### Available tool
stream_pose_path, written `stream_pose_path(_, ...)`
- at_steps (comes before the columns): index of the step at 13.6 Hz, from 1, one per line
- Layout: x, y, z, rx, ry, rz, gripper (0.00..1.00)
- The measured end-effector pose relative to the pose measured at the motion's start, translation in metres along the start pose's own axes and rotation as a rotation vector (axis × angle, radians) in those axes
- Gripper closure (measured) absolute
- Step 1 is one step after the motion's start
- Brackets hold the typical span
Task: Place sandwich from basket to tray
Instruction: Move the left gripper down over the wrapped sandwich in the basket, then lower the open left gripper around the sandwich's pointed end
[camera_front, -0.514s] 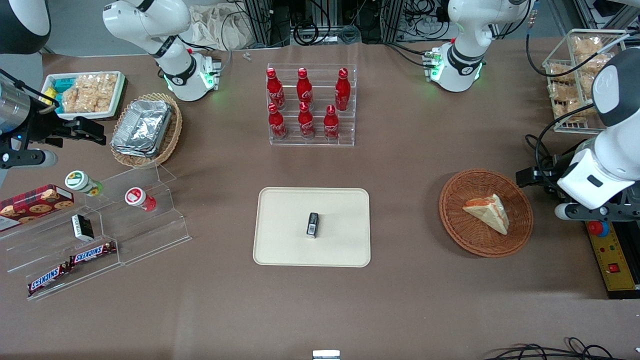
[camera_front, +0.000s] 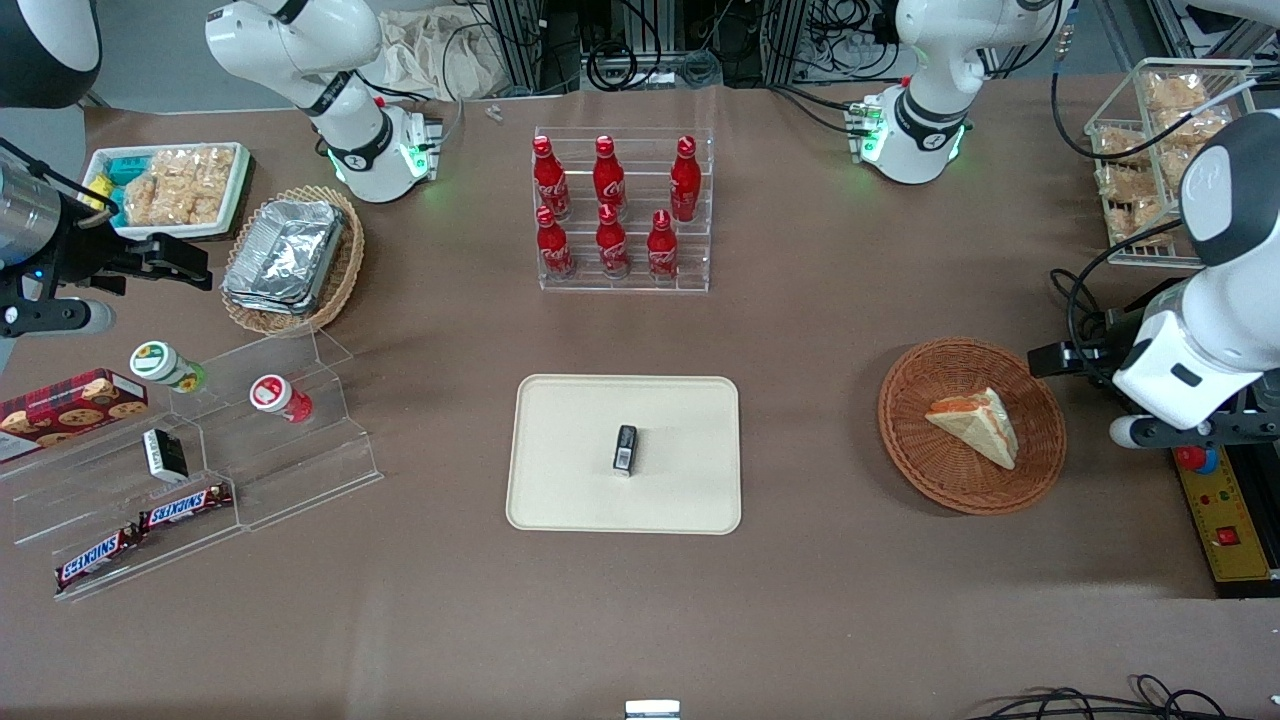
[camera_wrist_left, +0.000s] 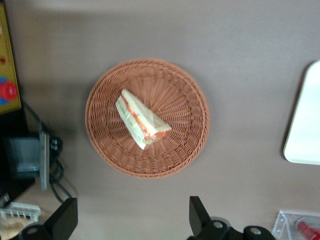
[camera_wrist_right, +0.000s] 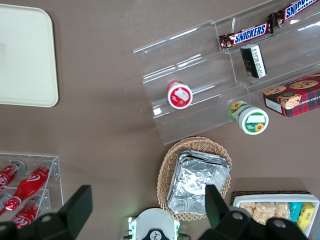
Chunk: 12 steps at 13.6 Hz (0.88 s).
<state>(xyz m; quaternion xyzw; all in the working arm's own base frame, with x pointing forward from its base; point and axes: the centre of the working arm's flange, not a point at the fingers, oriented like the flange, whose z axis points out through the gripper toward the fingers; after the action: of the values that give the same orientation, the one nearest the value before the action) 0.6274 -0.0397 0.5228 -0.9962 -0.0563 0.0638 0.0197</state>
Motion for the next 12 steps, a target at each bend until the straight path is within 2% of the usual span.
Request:
stream_pose_path(2, 0.005, -0.002, 0.013, 0.003, -0.017, -0.164, 0.00)
stream_pose_path(4, 0.014, -0.009, 0.028, 0.000, -0.015, -0.352, 0.00)
stream_pose_path(6, 0.024, -0.024, 0.052, -0.018, 0.016, -0.511, 0.00)
stream_pose_path(10, 0.028, -0.036, 0.117, -0.040, 0.043, -0.709, 0.00)
stream_pose_path(12, 0.029, -0.037, 0.142, -0.062, 0.071, -0.826, 0.00)
